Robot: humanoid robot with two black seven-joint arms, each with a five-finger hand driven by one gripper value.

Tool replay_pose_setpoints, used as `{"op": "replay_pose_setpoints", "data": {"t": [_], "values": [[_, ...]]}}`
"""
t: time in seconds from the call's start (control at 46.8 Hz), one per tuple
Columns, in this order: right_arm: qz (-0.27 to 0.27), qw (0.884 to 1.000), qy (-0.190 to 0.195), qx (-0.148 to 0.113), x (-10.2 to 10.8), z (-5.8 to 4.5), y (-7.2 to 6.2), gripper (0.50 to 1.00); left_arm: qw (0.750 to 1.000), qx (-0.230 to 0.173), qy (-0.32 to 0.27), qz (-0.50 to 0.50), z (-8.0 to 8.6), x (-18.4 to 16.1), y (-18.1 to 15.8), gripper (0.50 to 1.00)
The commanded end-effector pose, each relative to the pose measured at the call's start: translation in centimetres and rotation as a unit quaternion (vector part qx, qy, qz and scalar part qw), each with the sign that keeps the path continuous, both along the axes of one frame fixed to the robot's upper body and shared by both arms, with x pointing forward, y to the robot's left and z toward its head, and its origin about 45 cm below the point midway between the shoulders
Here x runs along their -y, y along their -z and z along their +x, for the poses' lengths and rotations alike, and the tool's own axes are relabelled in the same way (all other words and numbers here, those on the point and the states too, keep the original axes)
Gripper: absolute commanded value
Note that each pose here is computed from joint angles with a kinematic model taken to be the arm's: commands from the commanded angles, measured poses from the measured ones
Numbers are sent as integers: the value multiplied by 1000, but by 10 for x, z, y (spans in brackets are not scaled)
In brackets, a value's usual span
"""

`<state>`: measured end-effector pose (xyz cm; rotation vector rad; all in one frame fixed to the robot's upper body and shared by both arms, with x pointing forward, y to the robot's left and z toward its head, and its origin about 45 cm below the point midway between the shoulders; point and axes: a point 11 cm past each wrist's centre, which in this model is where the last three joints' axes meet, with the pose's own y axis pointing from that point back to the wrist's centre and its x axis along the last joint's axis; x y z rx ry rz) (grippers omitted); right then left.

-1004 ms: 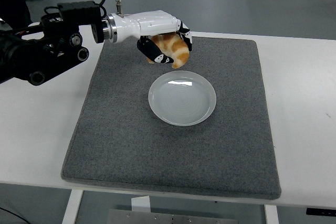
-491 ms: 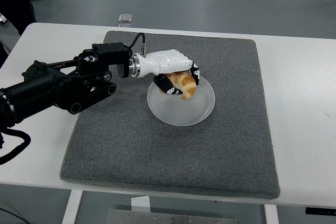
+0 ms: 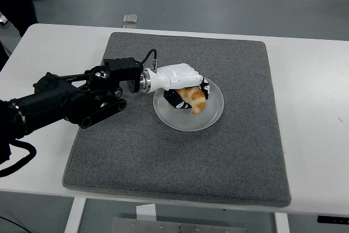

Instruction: Place the bread on the plate

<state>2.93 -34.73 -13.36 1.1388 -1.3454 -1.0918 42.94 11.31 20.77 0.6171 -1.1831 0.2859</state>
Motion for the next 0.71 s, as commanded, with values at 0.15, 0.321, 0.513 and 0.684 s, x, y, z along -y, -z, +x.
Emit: {"op": "replay_pose_setpoints", "data": {"t": [0.15, 0.321, 0.513, 0.684], "values": [[0, 1000, 0, 0, 0, 0, 0, 952, 1000, -7, 3, -3, -2, 1, 0, 850], [0, 1000, 0, 0, 0, 0, 0, 954, 1000, -7, 8, -4, -4, 0, -2, 986], [0, 1000, 0, 0, 0, 0, 0, 952, 999, -33, 24, -6, -12, -3, -12, 992], [0, 1000, 0, 0, 0, 0, 0, 954, 991, -100, 4, -84, -9, -7, -40, 994]]}}
